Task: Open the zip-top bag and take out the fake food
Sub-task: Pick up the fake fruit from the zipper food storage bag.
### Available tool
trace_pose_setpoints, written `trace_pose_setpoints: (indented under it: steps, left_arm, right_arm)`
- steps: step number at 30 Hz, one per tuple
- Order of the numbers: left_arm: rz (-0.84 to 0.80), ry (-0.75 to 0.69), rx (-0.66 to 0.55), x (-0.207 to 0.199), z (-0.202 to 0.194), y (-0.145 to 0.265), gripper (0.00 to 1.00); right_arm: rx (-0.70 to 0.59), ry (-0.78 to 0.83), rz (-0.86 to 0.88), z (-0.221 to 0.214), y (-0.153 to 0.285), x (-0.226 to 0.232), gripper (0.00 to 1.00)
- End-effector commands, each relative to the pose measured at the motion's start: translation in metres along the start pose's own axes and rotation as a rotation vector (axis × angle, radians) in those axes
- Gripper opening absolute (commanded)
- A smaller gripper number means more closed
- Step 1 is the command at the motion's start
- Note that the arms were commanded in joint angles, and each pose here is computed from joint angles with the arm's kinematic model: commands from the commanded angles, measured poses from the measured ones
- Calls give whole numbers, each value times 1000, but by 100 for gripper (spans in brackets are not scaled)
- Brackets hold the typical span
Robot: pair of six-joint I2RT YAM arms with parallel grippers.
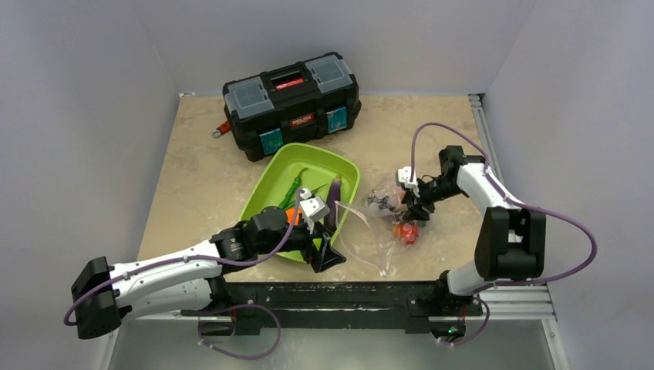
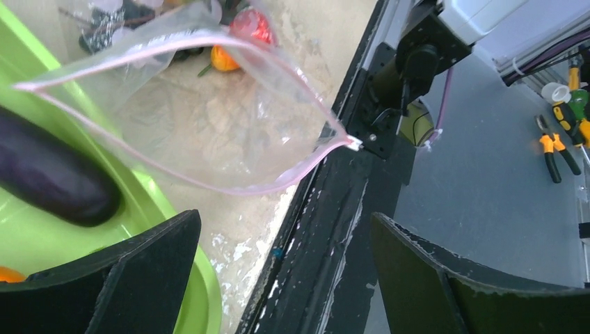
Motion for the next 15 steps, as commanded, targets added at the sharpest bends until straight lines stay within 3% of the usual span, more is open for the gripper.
trace_pose_setpoints:
  steps: [1,5,8,15]
  left_arm:
    - [-35,-70,-114,-27,38,14,89]
    - [-18,-52,-128,-31,40,37,87]
    - [-96,-4,-128,-50,49,43,82]
    - [-145,46,-53,-56,52,-6,61]
  right_arm:
    - [-34,33,-26,18,14,-2,52]
    - [-39,37,-12,24,18,2,52]
    - [-45,49,11,32,25,6,52]
    - [-16,84,-49,37,25,-6,61]
Point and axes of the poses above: each gripper's point midway between its finger pads, its own y axis back along the fingers, its own x axis along the line the jaws close on, z = x × y, the point moved 4 cm from there along y, back along the fingers, and after that the axes turned 10 degrees about y, right-handed, at the moved point
